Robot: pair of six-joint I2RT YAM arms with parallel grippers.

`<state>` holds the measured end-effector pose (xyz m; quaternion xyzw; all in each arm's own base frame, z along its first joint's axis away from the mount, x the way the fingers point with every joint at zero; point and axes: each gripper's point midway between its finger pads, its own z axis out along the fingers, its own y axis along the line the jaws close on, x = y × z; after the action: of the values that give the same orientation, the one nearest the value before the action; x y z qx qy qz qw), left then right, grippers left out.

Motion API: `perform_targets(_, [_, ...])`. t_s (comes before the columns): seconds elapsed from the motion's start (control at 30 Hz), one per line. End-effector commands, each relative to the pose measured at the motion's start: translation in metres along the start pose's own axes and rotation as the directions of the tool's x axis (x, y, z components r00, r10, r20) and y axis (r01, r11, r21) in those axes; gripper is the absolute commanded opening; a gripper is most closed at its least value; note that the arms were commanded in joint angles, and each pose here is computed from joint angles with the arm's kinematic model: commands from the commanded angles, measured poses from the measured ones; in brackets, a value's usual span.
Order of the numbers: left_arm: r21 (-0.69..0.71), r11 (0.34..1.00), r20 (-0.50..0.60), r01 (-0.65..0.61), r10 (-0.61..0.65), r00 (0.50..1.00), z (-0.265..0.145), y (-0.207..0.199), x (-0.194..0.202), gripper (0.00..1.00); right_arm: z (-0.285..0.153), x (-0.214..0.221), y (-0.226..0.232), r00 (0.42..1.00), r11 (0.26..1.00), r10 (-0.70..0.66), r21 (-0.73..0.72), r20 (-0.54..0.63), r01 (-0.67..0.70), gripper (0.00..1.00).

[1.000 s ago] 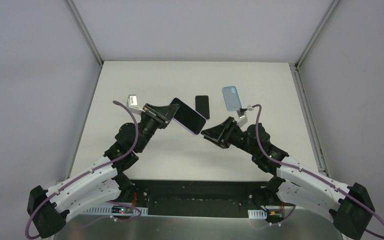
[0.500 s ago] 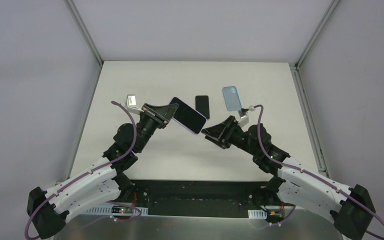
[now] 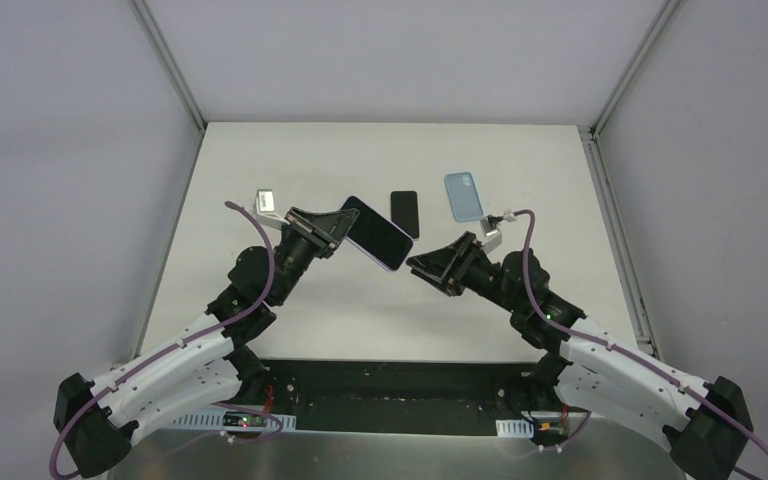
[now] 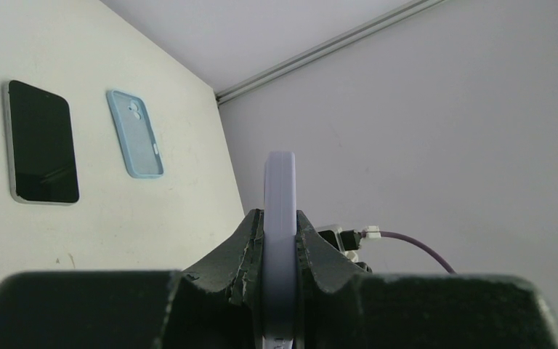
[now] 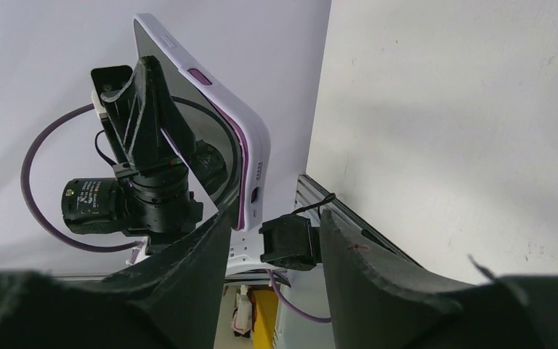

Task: Take the phone out of the phone case
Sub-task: Remove the phone case from the phone.

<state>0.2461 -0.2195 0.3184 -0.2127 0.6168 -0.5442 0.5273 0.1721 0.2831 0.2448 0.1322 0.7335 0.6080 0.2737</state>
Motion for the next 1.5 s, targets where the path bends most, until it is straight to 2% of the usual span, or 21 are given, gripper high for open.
perform_targets(0.0, [0.14, 0.988, 0.031, 0.07, -0.076, 0.997, -0.001, -0.048, -0.017, 0.0, 0.0, 0.0, 0.012, 1.0, 0.999, -0.016, -0.048, -0.001, 0.016, 0.5])
perform_targets(0.27, [0.147, 0.987, 0.026, 0.071, -0.076, 0.997, -0.002, -0.05, -0.017, 0.0, 0.004, 0.001, 0.012, 1.0, 0.999, -0.004, -0.041, -0.009, 0.003, 0.43])
perform_targets(1.47, [0.208, 0.965, -0.066, 0.157, -0.146, 0.987, -0.006, -0.075, -0.008, 0.0, 0.017, -0.002, -0.003, 0.999, 0.999, 0.043, 0.021, 0.011, -0.043, 0.4])
